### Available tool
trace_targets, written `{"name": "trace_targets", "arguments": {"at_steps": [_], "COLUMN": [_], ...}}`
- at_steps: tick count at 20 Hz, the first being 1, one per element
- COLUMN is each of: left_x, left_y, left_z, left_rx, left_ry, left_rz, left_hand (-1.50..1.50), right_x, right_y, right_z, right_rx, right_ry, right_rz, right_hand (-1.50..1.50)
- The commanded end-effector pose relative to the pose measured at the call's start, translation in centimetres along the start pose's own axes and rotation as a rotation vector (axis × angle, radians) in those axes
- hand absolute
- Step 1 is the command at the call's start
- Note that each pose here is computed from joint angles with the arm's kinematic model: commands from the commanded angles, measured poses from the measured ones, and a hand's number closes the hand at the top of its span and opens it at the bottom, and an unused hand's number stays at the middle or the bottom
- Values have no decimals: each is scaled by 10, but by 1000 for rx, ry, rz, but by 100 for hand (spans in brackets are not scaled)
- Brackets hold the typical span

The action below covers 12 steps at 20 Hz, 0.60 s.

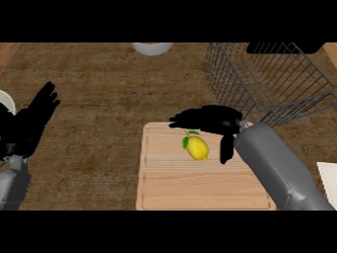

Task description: Pick the lemon from the cutting board and place it in the basket

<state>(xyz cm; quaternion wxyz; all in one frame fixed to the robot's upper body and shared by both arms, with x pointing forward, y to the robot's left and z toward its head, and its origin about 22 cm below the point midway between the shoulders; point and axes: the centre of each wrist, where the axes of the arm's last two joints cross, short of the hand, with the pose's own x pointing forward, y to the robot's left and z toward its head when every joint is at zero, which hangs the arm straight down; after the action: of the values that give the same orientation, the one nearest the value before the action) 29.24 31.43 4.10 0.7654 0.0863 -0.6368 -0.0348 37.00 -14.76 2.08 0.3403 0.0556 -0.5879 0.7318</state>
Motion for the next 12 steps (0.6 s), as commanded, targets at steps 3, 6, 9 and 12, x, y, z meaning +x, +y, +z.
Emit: {"name": "trace_targets", "arguments": {"at_steps": [3, 6, 9, 12], "left_x": [-14, -5, -11, -4], "left_y": [24, -9, 0, 10], "left_z": [14, -8, 8, 10], "left_rx": [-1, -4, -3, -8], "left_ry": [-3, -2, 15, -3], "left_rz": [7, 5, 6, 14], "left_hand": [0, 0, 0, 0], "right_x": [-1, 3, 7, 12], "right_y": [5, 21, 15, 38], "right_z": [-10, -26, -22, -41], "right_rx": [17, 21, 110, 75], "right_ry": [19, 6, -3, -30], "right_rz": [29, 37, 186, 162], "right_hand": [-150, -150, 150, 150]}}
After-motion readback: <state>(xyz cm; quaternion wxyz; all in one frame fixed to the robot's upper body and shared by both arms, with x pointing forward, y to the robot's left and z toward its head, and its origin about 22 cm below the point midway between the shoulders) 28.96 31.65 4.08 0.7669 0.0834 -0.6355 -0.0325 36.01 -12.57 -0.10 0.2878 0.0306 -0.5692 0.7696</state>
